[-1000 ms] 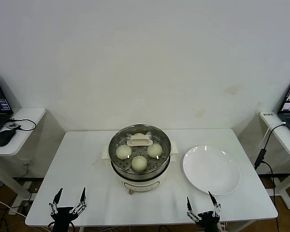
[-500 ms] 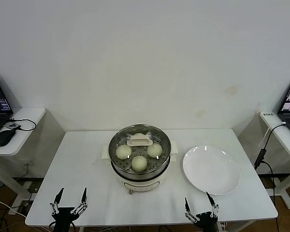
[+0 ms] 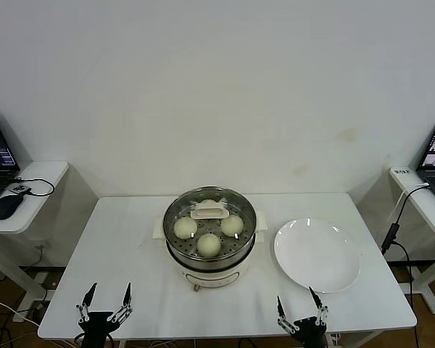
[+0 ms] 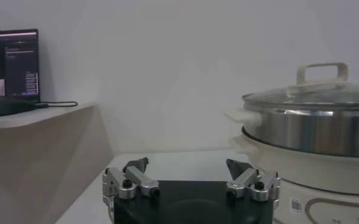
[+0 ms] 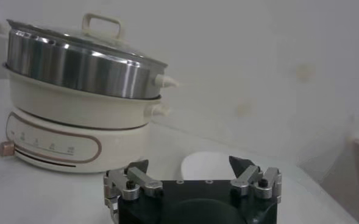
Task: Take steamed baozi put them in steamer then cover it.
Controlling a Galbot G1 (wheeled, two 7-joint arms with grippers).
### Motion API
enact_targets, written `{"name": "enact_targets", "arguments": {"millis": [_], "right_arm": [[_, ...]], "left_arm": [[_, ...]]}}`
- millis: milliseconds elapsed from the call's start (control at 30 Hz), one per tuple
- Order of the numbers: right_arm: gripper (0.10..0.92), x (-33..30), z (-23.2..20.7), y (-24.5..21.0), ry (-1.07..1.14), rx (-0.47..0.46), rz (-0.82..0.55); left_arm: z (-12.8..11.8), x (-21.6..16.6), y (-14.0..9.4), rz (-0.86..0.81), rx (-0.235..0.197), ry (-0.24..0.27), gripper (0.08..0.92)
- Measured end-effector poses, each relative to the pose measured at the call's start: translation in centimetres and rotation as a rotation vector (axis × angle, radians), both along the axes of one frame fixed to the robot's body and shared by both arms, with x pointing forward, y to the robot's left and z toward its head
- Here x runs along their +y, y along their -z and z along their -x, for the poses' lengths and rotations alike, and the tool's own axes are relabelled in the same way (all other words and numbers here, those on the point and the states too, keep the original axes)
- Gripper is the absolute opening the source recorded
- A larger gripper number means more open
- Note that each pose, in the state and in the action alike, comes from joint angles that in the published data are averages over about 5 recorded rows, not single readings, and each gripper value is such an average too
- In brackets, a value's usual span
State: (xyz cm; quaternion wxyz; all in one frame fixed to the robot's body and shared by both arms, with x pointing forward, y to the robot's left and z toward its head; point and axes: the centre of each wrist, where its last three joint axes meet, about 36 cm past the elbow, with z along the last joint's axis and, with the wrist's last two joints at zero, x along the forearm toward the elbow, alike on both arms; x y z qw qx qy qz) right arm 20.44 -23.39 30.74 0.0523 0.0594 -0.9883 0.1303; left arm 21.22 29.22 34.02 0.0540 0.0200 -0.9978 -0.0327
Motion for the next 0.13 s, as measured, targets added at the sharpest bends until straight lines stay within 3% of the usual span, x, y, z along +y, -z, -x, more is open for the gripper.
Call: {"name": "enact_targets", "arguments": {"millis": [133], "right_arm": [[0.822,0.08,-0.01,0.00,-0.001,0.001,-0.002]], "left_arm": [[0.10,0.01,-0.04,0.000,0.003,0.001,0.823]]}}
